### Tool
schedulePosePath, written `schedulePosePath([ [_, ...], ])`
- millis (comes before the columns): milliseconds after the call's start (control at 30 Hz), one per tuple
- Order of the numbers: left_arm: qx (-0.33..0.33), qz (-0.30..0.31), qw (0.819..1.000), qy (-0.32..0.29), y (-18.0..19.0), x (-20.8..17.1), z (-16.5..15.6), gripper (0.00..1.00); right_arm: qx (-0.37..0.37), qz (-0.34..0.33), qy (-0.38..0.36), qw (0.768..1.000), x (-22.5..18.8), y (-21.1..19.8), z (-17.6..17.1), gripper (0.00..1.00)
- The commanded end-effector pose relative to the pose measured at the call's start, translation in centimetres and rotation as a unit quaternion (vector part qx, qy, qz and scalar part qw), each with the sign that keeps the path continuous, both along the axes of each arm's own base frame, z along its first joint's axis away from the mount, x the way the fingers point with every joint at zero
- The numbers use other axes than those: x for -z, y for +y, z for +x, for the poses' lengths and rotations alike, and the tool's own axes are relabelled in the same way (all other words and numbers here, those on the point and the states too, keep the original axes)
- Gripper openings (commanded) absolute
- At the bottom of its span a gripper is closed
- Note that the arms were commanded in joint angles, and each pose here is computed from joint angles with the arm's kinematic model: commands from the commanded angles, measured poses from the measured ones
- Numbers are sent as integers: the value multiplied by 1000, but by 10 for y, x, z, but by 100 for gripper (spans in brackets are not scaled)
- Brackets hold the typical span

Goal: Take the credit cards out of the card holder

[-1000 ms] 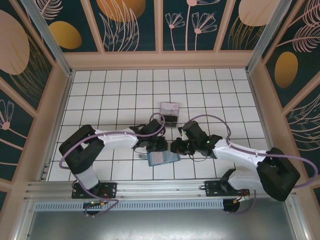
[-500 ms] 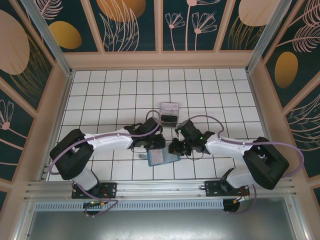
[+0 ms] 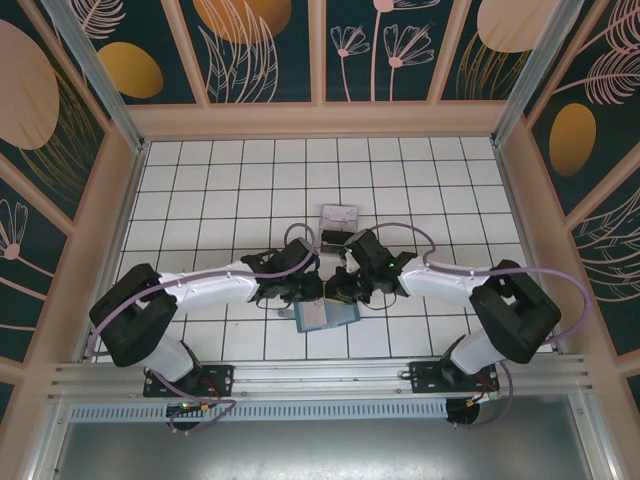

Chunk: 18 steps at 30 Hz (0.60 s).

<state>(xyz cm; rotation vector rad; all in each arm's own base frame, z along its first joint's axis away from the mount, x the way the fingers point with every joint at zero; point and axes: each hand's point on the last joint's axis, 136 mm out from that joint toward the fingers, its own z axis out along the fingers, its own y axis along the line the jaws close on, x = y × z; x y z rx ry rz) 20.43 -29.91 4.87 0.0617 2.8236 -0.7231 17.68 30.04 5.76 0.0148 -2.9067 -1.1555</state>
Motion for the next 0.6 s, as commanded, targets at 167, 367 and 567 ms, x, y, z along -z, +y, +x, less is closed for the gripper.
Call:
schedulePosePath([
  [167,-16,28,999,4,19,5,-6,17,-14,9,16,1000,7,16,3,12],
  [367,-29,41,999,11,32,9,-13,17,-25,-6,12,1000,16,16,1,16],
  [567,-23,50,998,36,40,21,-26,17,-36,-17,3,999,26,11,-1,23],
])
